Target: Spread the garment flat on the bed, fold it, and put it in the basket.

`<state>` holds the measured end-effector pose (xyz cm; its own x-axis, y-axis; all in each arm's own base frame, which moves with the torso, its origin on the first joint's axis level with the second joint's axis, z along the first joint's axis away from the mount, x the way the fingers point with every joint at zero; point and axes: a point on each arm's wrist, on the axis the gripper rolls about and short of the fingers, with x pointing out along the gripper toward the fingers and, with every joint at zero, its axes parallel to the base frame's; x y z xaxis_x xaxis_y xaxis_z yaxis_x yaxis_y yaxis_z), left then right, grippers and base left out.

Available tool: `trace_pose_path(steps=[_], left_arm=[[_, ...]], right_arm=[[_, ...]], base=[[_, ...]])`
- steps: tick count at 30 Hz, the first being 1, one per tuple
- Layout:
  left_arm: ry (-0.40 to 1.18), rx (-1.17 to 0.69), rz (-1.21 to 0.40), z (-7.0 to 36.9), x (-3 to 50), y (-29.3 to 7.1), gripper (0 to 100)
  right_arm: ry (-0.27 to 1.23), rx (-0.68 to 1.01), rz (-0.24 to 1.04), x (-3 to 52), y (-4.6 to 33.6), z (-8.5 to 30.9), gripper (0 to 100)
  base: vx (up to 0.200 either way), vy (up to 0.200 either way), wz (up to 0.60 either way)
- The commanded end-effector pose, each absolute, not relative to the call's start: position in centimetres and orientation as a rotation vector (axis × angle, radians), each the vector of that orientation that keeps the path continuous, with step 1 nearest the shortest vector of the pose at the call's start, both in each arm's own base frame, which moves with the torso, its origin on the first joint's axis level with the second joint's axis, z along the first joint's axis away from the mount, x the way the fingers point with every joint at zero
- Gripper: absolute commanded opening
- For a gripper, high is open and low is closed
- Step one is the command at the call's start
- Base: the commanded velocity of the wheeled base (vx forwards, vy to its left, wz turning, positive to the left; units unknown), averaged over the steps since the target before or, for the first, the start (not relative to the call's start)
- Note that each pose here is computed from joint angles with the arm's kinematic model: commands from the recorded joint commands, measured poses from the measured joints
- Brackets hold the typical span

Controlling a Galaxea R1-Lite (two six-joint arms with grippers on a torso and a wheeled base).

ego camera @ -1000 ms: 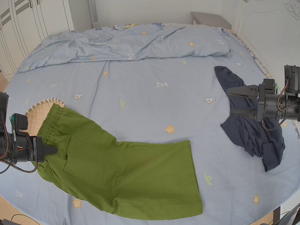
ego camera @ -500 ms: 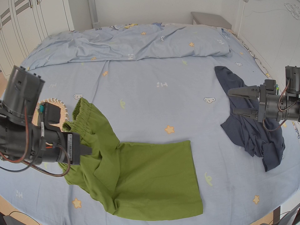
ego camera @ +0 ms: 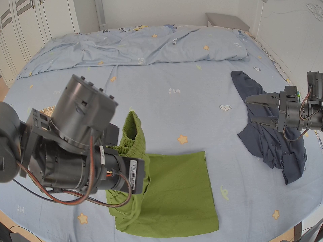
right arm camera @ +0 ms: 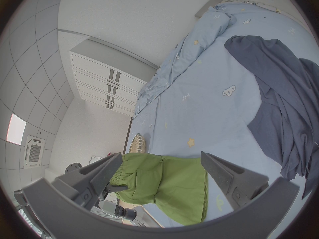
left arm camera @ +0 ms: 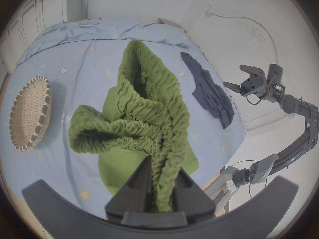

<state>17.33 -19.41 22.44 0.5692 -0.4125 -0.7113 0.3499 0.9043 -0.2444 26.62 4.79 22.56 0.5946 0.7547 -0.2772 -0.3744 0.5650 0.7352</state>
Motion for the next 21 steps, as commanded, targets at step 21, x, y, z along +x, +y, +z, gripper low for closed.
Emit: trace_pose_path(steps=[21], left_arm=[[0.896,0.037,-0.609,17.9,15.5,-27.0,0]], right_arm=[[0.635,0.681,0.704,26.9,4.6,22.2,100]], base=[[0.000,0.000,0.00]])
